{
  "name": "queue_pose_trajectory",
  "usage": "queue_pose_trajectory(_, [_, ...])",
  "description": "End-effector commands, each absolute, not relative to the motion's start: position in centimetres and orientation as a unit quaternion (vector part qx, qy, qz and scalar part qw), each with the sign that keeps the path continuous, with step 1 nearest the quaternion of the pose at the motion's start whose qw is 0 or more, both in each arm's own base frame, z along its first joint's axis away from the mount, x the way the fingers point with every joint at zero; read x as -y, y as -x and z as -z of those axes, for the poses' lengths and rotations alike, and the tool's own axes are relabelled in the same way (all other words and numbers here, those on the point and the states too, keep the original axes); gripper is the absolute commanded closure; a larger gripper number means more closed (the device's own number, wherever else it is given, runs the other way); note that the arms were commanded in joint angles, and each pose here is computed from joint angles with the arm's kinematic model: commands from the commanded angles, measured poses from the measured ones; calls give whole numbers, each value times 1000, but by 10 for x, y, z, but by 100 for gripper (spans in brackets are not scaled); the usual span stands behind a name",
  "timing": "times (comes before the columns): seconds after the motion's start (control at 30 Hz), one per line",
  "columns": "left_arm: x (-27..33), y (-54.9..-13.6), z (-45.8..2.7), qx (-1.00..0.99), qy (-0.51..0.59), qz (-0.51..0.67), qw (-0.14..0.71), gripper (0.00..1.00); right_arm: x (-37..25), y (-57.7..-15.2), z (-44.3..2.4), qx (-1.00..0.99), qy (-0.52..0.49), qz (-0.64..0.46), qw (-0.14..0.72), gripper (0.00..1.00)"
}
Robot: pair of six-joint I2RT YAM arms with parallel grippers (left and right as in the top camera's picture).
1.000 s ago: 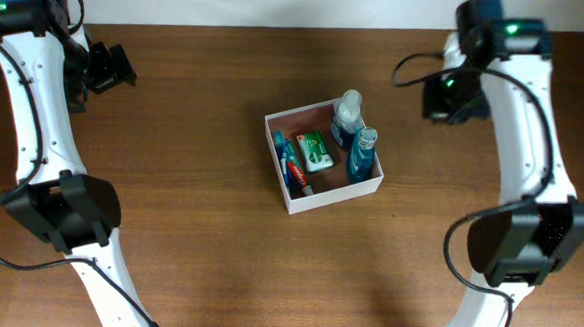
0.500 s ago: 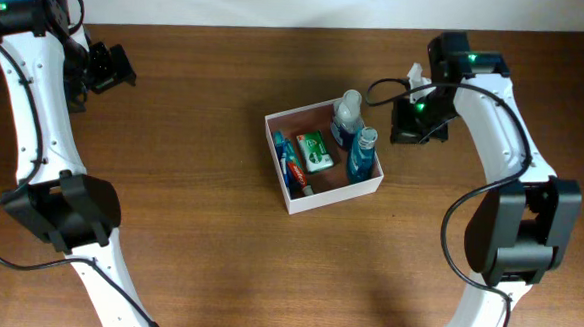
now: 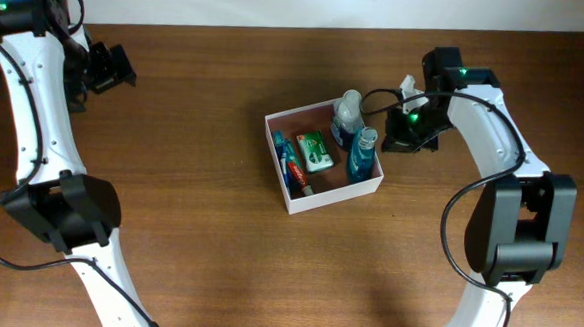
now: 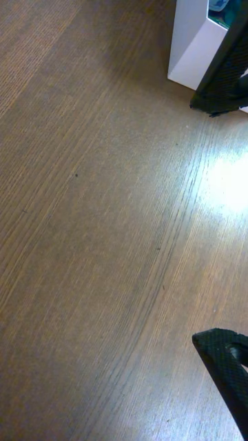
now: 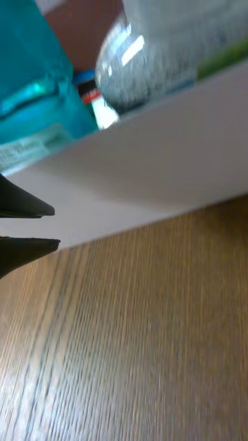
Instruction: Pack container
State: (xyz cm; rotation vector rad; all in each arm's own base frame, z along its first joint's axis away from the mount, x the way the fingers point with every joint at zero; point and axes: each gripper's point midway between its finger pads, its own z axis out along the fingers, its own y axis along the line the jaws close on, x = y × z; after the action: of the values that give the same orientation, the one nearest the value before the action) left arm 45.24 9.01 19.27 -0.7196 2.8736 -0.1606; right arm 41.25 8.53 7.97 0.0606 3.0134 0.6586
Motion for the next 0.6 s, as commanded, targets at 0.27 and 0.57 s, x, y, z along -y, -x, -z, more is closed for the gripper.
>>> queue_pose_trajectory(0.27, [-89, -449, -205, -965, 234, 58, 100, 1, -102, -402, -78, -965, -16, -260, 8, 96])
queue_pose_trajectory(0.57, [-89, -449, -205, -965, 234, 58, 100, 1, -105, -392, -58, -963, -18, -270, -1, 96])
